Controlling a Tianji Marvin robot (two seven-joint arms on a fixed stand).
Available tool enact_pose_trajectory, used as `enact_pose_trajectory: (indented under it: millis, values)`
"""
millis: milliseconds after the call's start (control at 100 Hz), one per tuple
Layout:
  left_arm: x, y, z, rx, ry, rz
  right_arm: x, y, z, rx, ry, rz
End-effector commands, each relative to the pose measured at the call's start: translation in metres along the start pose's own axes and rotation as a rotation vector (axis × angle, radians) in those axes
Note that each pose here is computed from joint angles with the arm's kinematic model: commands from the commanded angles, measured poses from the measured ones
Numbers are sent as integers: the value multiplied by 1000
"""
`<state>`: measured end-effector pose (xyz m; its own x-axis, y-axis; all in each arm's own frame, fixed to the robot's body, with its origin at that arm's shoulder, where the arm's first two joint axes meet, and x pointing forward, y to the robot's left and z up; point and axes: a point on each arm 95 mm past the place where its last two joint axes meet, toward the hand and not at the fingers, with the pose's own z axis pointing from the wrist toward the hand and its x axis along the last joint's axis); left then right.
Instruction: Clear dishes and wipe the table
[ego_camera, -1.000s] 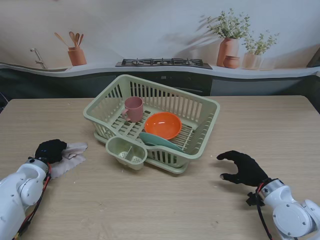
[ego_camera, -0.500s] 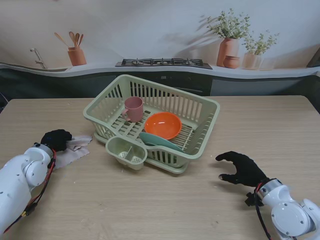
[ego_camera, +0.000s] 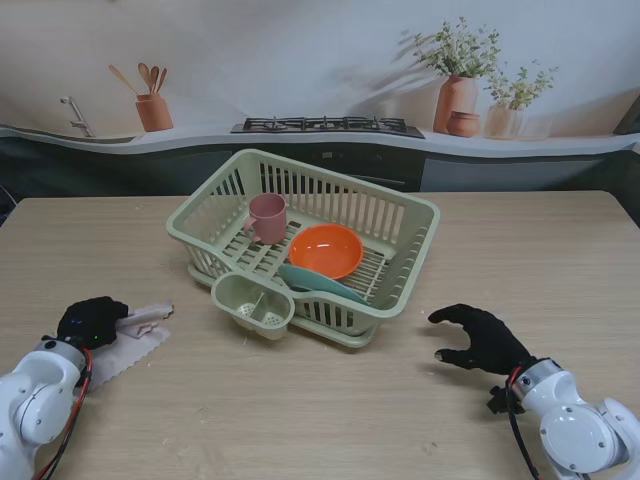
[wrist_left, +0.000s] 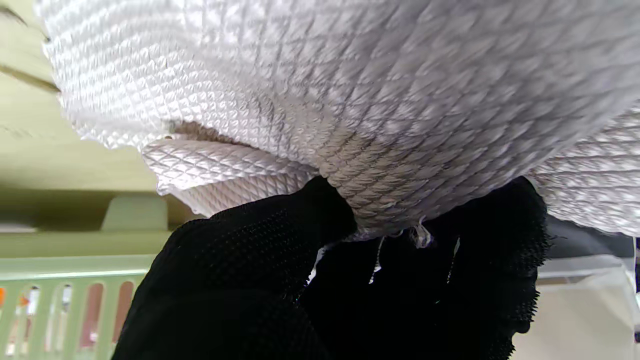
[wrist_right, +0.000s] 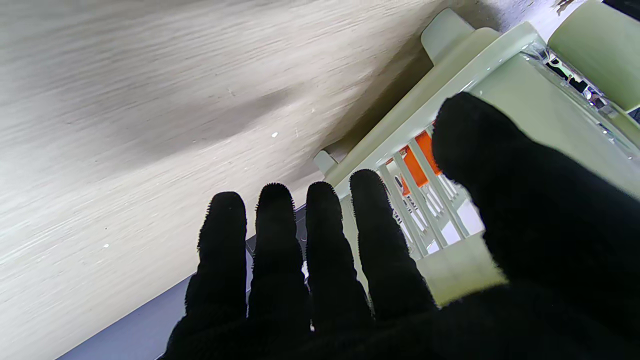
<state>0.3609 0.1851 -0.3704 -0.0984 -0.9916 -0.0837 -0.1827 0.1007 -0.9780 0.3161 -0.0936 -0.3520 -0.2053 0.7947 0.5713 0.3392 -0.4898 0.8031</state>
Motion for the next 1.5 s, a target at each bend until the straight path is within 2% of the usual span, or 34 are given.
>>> enact_pose_trajectory:
  millis: [0, 150, 310, 560, 870, 1000, 1090, 1200, 1270, 1490]
  values:
    - [1, 10, -9, -29, 9, -3, 2, -3, 0, 22, 4, 0]
    - [0, 13, -16, -11, 8, -2, 4, -1, 0, 28, 15, -5]
    - [-4, 15, -5, 9, 1, 0, 4, 0, 1, 29, 16, -10]
    - [-18, 9, 41, 34, -10, -7, 3, 1, 2, 28, 18, -18]
    - [-22, -2, 105, 25, -1, -25, 3, 2, 2, 30, 9, -28]
    - [-24, -8, 119, 20, 1, -32, 4, 3, 4, 31, 11, -31]
    - [-24, -10, 120, 18, 6, -42, 4, 1, 5, 31, 4, -27]
    - [-23, -13, 113, 26, -8, -81, 3, -2, 5, 33, -5, -18]
    - [-20, -13, 103, 19, -13, -106, 2, -3, 4, 32, -9, -9]
    - [-18, -5, 64, 25, -20, -80, 0, -5, 4, 25, -13, 3]
